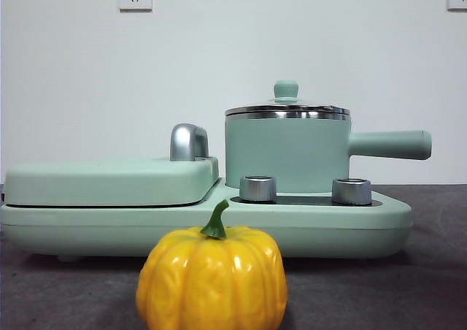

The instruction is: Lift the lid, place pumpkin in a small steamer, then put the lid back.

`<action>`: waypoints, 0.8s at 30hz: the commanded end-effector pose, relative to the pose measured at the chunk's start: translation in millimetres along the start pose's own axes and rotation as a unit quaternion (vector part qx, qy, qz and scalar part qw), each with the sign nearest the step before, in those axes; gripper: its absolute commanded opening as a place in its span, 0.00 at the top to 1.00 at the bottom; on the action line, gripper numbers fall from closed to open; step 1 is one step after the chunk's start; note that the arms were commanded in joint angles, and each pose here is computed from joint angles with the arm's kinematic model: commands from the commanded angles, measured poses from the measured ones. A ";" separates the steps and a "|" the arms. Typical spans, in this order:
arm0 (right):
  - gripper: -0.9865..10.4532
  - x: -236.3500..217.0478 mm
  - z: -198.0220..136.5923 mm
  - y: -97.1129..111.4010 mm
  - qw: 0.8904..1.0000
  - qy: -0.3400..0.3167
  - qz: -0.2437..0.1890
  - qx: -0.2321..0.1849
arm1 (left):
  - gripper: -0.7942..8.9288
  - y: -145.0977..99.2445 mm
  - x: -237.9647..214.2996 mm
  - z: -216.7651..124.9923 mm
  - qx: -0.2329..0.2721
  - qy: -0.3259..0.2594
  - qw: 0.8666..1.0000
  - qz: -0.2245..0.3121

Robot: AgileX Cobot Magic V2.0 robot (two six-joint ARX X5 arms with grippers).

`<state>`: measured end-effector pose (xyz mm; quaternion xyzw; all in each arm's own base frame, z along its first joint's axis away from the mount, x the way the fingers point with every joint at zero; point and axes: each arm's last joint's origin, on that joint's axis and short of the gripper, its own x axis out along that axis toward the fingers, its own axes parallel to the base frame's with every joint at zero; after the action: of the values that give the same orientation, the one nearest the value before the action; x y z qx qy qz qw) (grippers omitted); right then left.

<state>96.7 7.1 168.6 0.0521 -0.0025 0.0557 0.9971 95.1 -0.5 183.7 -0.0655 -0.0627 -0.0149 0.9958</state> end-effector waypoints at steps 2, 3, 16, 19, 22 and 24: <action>0.90 0.1 -0.7 -1.3 0.994 -0.003 -0.019 0.104 | 0.91 0.9 0.5 -5.8 -0.117 0.005 0.993 0.002; 0.90 0.1 -0.8 -1.3 0.994 -0.003 -0.019 0.108 | 0.91 0.9 0.5 -5.9 -0.138 0.006 0.990 0.002; 0.90 -10.4 30.2 2.6 0.991 0.017 -0.023 0.129 | 0.91 -1.4 -4.0 8.9 -0.229 0.069 0.971 0.023; 0.90 -14.0 43.2 4.1 0.991 0.026 -0.025 0.128 | 0.91 -3.5 -6.2 23.8 -0.226 0.078 0.971 0.026; 0.90 -15.9 57.2 5.8 0.991 0.035 -0.026 0.128 | 0.91 -5.9 -8.2 41.5 -0.208 0.087 0.974 0.028; 0.90 -16.6 67.5 7.1 0.991 0.041 -0.024 0.128 | 0.91 -7.5 -9.0 53.2 -0.189 0.094 0.977 0.028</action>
<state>80.6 5.4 229.5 0.1722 0.0568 0.0320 0.9829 81.1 -0.6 228.5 -0.2730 0.0478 0.0001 0.9608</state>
